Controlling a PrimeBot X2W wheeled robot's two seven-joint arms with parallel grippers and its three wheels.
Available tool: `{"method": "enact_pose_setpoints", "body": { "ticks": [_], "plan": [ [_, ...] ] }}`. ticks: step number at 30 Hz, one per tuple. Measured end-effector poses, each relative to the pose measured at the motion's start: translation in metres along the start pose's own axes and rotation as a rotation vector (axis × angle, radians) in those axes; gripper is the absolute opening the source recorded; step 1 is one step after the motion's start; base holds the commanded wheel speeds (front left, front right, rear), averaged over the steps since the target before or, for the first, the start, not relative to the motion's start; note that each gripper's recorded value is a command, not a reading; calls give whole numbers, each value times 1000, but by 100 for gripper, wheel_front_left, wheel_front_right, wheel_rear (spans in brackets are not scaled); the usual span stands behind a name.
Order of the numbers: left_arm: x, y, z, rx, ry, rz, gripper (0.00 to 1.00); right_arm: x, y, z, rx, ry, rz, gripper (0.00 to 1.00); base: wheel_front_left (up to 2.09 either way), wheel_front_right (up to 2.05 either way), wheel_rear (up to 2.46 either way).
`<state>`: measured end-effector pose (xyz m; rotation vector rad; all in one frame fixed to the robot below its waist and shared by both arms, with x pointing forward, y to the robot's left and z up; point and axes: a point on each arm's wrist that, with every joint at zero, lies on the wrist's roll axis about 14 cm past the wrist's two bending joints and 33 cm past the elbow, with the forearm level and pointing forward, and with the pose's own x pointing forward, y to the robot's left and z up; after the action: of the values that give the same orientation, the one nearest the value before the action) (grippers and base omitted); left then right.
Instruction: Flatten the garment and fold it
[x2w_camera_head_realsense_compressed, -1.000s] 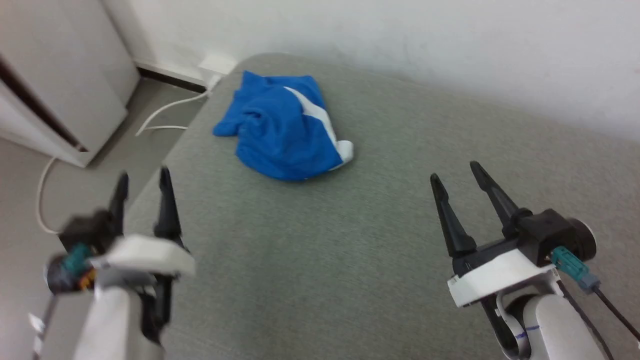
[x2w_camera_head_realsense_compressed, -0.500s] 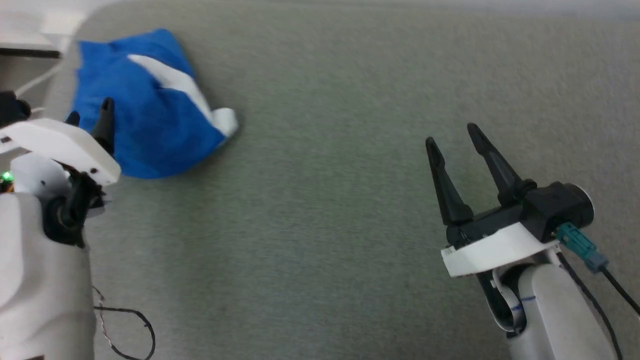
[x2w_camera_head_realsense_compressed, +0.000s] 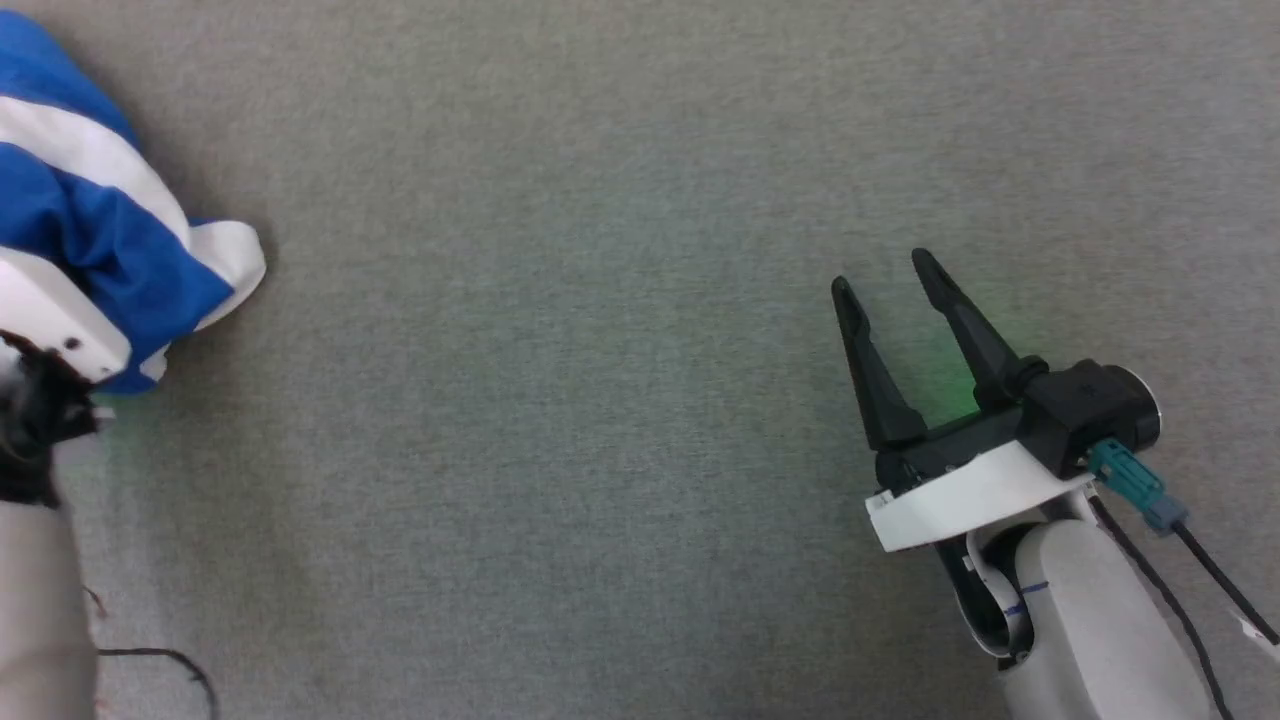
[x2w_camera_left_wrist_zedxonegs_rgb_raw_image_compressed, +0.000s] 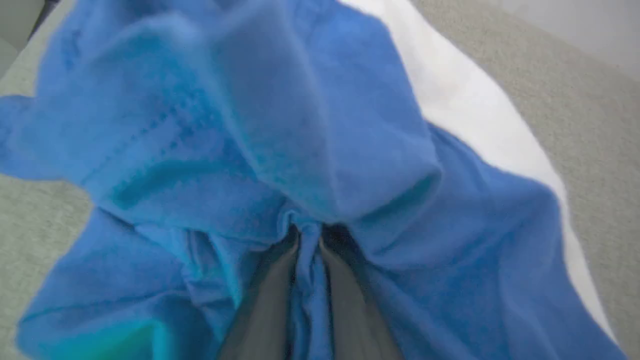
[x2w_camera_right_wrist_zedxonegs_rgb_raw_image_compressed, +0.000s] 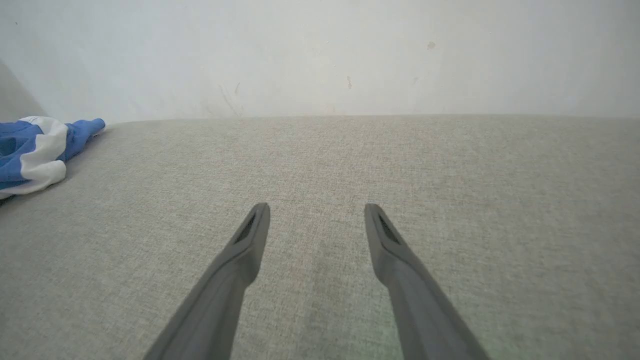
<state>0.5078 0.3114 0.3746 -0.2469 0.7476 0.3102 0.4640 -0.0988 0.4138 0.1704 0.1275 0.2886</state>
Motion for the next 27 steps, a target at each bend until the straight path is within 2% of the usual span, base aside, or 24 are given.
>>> {"method": "enact_pose_setpoints", "body": {
  "ticks": [4,7,11,16,22,25,27],
  "plan": [
    [-14,-15,27,57,-225,-21,0,-9,-3,7,-10,-9,-16,100,0,0,0],
    [-39,-34,68,111,-460,-61,0,-18,-5,15,-16,-20,-32,100,0,0,0],
    [-89,-65,115,185,-750,-145,0,-34,-4,28,-22,-43,-45,100,0,0,0],
    [-163,-108,153,197,-989,-299,0,-56,-2,53,-32,-97,-65,100,0,0,0],
    [-242,-186,156,209,-1122,-553,0,-82,-10,92,-58,-190,-112,100,0,0,0],
    [-260,-233,135,228,-1089,-697,0,-95,-18,106,-76,-221,-146,100,0,0,0],
    [-259,-264,110,268,-1009,-784,0,-104,-24,111,-81,-233,-169,100,0,0,0]
  ]
}}
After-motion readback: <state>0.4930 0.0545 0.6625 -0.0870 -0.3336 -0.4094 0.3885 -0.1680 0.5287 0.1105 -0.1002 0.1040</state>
